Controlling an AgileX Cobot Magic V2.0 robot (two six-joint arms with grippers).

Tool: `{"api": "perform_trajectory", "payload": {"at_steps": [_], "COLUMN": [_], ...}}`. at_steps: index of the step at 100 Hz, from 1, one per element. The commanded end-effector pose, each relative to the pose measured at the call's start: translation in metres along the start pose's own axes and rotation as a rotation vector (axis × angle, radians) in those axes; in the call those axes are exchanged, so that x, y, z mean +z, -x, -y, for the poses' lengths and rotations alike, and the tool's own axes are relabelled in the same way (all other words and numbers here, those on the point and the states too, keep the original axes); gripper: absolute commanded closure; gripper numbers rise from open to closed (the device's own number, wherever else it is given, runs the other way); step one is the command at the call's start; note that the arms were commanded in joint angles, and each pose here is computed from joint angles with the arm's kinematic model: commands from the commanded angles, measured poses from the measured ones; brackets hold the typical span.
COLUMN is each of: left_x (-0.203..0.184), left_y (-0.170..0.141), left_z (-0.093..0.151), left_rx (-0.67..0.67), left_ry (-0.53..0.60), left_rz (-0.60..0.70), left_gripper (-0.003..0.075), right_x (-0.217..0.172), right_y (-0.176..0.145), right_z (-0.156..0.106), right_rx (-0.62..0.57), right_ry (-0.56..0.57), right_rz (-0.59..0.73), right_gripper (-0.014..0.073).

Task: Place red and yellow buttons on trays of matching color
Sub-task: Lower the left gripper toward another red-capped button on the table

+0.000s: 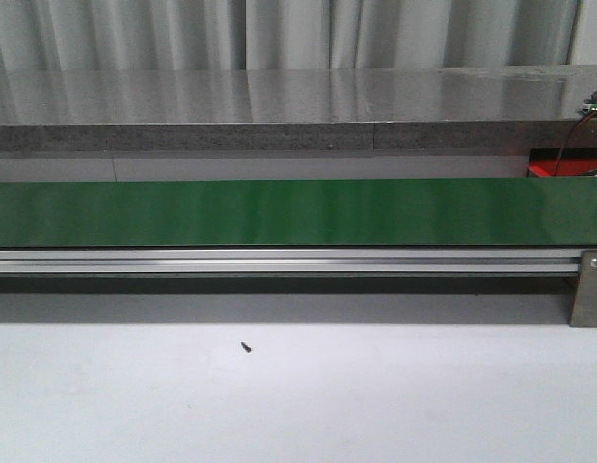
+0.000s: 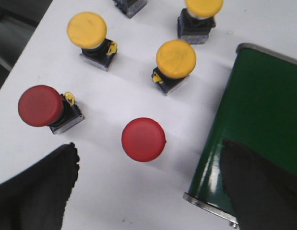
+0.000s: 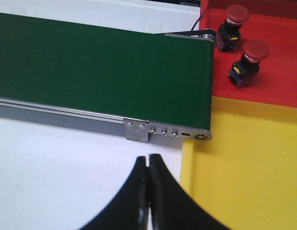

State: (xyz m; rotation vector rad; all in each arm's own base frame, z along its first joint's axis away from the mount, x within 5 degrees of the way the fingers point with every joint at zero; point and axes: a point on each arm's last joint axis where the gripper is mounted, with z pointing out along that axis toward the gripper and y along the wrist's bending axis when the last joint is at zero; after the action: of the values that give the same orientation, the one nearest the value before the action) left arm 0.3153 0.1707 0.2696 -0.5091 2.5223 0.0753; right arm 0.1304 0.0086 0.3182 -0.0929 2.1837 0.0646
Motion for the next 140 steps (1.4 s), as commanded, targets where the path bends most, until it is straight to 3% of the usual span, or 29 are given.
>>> {"api": "perform_trajectory", "payload": {"at_steps": [1, 49, 91, 140], "left_x": [-0.008, 0.049, 0.068, 0.080], "left_y": [0.016, 0.011, 0.008, 0.007], "left_z": [-0.002, -0.009, -0.008, 0.009], "left_rx": [-0.011, -0.031, -0.055, -0.017], "left_ry": [0.021, 0.025, 0.013, -0.007], "left_rz": [0.100, 0.047, 0.031, 0.024], "left_gripper": [0.0155, 0.0155, 0.0155, 0.0157], "right_x": [-0.006, -0.006, -0.006, -0.006], "right_y": [0.013, 0.013, 0.013, 0.013], "right_z": [0.001, 0.001, 0.001, 0.001], "right_rx": [-0.004, -0.004, -0.004, -0.004], "right_ry": [-0.009, -0.009, -0.009, -0.009], "right_rz": [0.092, 0.092, 0.092, 0.092], "right_gripper": [0.0664, 0.0664, 0.0664, 0.0664]}}
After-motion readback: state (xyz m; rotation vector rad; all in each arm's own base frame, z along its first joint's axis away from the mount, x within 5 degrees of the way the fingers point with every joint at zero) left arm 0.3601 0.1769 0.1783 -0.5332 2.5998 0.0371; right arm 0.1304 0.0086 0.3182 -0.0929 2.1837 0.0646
